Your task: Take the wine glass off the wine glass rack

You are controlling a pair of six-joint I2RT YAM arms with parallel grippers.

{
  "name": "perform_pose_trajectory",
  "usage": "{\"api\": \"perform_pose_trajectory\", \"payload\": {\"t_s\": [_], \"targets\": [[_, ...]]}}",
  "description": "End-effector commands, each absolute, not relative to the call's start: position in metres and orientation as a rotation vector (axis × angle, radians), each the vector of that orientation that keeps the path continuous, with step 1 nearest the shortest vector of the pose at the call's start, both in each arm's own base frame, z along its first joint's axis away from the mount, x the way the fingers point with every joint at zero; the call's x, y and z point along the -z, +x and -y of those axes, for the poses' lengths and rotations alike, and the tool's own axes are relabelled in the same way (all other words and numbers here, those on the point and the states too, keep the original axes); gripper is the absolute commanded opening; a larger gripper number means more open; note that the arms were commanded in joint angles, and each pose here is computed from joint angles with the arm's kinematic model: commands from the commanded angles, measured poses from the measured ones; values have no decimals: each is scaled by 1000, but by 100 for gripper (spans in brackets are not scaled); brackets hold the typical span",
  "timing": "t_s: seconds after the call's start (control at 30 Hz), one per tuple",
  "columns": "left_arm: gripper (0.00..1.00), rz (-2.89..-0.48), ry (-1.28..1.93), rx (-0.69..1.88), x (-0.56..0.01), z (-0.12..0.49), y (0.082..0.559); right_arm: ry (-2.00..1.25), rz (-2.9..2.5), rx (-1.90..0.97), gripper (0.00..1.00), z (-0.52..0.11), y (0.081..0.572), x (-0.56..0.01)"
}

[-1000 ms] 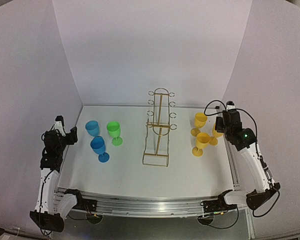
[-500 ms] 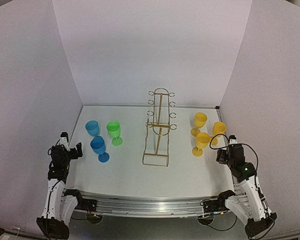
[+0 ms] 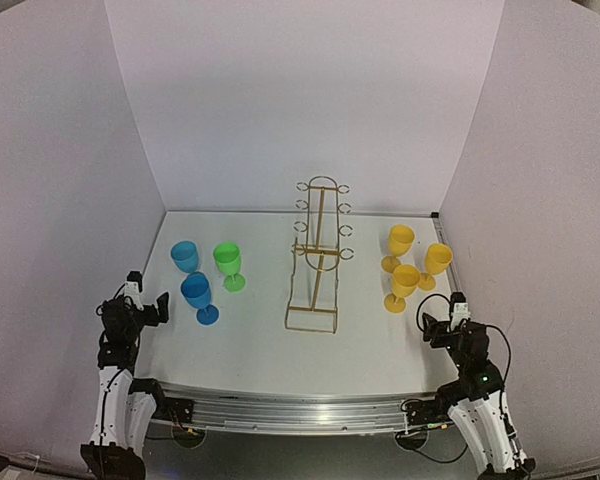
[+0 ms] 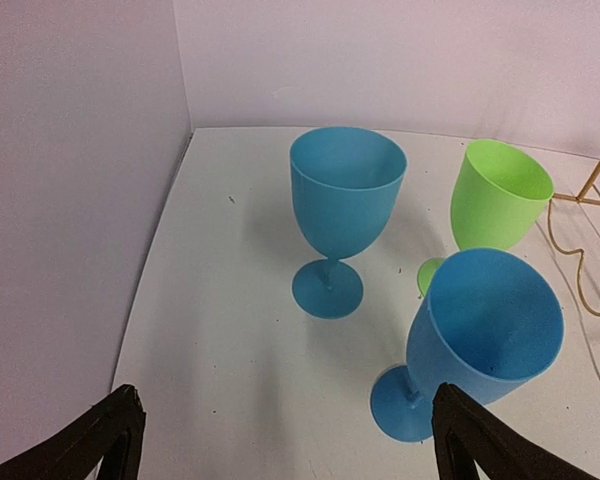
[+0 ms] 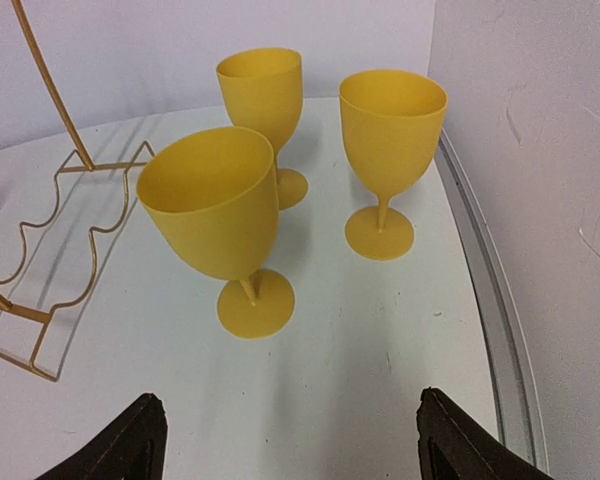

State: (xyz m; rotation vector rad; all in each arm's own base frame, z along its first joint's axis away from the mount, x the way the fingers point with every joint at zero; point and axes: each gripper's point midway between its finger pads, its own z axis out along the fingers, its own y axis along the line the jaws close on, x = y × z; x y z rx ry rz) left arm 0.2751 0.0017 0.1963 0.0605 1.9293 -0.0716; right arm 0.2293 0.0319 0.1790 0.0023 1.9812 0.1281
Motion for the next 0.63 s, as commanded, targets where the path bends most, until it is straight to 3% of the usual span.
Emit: {"api": "perform_pose_trajectory", "payload": {"t_s": [0.0,0.2,0.6], "targets": [[100,-1832,197,126,-204,17,273,-19,-1854,-155,81,-36,234,-202],[100,-1751,180,192,-205,26,259,102,-1916,-129,81,-24,237,-172],[100,-1824,86,206,-185,19,256,135,-1907,-111,81,-18,235,-162]]}}
